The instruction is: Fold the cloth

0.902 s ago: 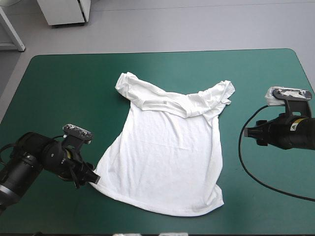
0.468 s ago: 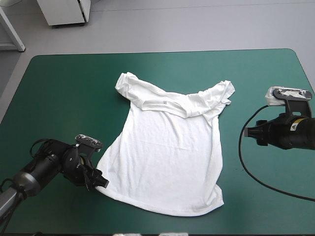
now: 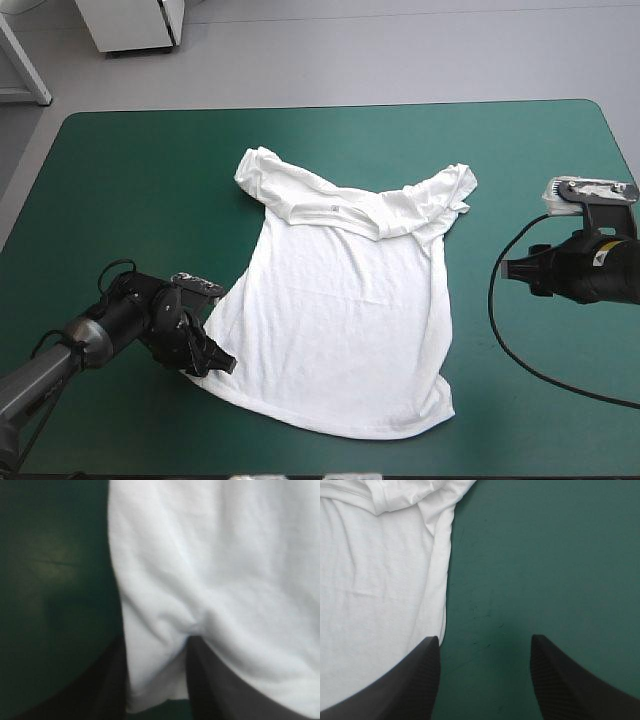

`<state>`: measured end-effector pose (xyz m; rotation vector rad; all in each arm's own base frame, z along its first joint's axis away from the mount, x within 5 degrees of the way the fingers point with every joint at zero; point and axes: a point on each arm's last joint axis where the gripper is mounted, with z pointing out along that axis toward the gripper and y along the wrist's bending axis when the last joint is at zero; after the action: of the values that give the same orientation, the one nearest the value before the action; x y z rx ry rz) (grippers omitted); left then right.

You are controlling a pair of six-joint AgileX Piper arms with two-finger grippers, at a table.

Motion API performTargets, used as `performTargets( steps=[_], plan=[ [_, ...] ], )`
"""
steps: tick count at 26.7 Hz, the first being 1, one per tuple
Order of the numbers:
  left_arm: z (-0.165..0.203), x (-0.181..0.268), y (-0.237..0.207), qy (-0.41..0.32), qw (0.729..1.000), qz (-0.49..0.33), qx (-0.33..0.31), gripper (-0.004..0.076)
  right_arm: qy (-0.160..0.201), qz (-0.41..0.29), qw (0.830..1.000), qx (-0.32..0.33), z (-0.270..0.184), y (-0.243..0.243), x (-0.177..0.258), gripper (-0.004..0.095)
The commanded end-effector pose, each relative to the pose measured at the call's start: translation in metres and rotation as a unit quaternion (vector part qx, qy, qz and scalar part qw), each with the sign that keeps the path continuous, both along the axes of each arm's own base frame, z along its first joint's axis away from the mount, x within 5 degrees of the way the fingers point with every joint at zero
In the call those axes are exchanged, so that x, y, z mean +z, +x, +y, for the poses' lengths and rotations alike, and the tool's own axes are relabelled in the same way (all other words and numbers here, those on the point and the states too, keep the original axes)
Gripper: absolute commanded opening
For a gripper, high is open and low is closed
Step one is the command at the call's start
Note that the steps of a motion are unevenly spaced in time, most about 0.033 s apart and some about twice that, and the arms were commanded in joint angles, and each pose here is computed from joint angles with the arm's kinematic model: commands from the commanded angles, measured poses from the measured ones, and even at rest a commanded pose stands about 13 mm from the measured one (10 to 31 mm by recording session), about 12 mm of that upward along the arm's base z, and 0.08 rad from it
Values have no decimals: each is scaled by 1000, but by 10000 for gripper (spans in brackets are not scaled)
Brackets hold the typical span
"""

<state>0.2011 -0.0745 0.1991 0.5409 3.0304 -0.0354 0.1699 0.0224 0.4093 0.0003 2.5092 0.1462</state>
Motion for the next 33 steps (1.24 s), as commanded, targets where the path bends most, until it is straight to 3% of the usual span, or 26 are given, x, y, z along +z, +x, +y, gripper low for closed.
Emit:
performTargets(
  steps=[1, 6, 10, 18, 22, 27, 33],
  plan=[
    [-2, -9, 6, 2, 1000, -25, -2, 26, 4, -13, 1000, 20, 2, -4, 6, 509],
    [-3, -9, 6, -3, 1000, -23, -2, -10, 57, 19, 996, 66, 18, -6, -9, 509],
    [-4, -9, 5, -11, 1000, -20, 5, -10, 61, 57, 990, 116, 39, -12, -27, 503],
    [-4, -9, 4, -12, 1000, -15, 7, -10, -5, 107, 980, 166, 83, -36, -78, 482],
    [-5, -9, 4, -15, 1000, -13, 9, -10, -11, 100, 978, 182, 101, -46, -107, 513],
    [-6, -9, 3, -25, 999, -11, 17, -10, -5, 172, 972, 162, 117, -50, -156, 653],
    [-7, -9, 3, -25, 1000, -11, 7, -10, -23, 192, 971, 141, 137, -31, -193, 575]
  ],
)
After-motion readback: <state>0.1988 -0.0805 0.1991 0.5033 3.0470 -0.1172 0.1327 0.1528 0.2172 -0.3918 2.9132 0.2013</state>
